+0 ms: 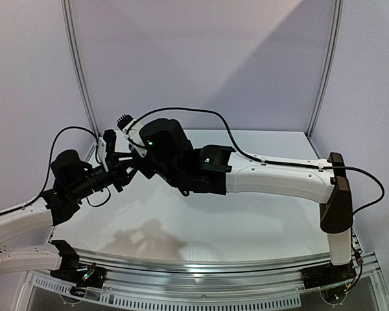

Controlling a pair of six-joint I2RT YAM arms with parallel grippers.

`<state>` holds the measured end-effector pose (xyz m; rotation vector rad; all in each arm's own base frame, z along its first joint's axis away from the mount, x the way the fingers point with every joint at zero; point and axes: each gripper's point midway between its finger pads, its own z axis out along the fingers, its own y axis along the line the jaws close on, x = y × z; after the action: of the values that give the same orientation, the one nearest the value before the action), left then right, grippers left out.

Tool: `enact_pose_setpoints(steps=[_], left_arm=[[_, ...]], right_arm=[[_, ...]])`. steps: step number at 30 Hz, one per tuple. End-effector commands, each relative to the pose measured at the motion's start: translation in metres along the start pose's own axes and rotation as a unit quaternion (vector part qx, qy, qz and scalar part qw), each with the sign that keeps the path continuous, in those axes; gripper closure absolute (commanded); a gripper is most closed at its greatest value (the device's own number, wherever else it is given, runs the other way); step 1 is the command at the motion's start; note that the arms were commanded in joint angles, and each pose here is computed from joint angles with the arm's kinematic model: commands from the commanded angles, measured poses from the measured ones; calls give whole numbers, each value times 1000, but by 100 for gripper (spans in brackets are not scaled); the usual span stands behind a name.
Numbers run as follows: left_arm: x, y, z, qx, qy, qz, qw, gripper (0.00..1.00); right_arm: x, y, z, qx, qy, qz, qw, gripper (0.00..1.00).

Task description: Insert the wireless bluetooth earbuds into the charging case

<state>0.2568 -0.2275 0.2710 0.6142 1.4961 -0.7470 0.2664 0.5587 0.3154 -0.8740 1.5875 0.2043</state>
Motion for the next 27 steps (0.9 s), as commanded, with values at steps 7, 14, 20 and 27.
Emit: enact_pose_setpoints(steps=[7,14,20,27], left_arm=[[-51,-9,-8,17,-92,29,995,100],[-51,-9,-8,17,-91,31,995,100],[-51,-10,-8,18,-90,32,995,100],[-50,-11,-8,20,-87,33,995,100]], right_arm=[[56,17,13,-17,76,-63,995,69],[59,19,14,-20,79,-67,994,66],[61,16,12,-17,85,-73,994,65],[54,17,4,-38,81,-66,994,64]])
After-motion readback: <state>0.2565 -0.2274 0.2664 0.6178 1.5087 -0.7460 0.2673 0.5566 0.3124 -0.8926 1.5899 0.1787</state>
